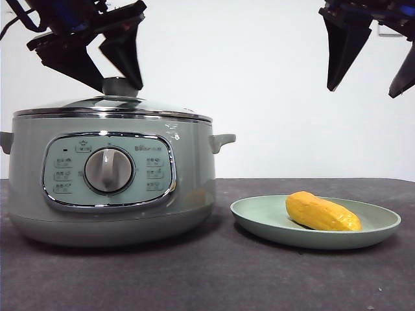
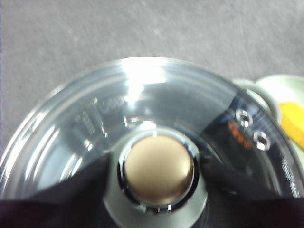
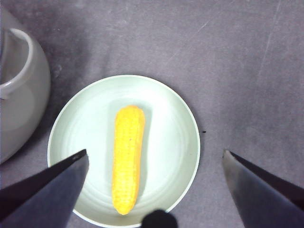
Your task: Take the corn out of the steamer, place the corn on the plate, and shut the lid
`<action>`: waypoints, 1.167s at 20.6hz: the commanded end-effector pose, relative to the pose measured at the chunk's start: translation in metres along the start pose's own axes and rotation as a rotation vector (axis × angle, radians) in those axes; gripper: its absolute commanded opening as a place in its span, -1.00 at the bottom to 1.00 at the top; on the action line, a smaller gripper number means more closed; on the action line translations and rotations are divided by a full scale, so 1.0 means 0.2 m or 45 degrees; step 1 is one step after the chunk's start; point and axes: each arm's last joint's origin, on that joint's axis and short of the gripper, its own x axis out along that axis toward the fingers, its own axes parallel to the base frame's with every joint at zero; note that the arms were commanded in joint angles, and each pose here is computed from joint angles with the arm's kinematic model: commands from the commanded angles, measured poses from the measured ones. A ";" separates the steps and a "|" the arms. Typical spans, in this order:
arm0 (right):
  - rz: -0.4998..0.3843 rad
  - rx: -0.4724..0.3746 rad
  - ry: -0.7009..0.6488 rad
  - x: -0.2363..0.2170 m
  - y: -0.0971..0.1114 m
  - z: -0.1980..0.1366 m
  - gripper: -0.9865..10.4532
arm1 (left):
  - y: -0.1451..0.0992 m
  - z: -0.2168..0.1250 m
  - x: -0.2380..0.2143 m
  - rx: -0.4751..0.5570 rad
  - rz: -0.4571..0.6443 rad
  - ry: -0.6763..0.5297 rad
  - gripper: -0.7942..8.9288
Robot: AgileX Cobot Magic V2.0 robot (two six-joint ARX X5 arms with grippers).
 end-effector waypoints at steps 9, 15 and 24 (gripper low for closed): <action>0.000 -0.036 0.040 -0.03 0.00 -0.03 -0.32 | -0.03 -0.01 -0.41 0.002 -0.047 -0.098 -0.45; 0.027 -0.015 -0.224 -0.25 -0.03 -0.10 -0.78 | -0.05 -0.12 -0.69 0.061 0.027 -0.205 -0.85; 0.141 0.084 -0.781 -0.38 -0.06 -0.48 -0.85 | -0.02 -0.52 -0.64 0.044 0.106 -0.428 -0.85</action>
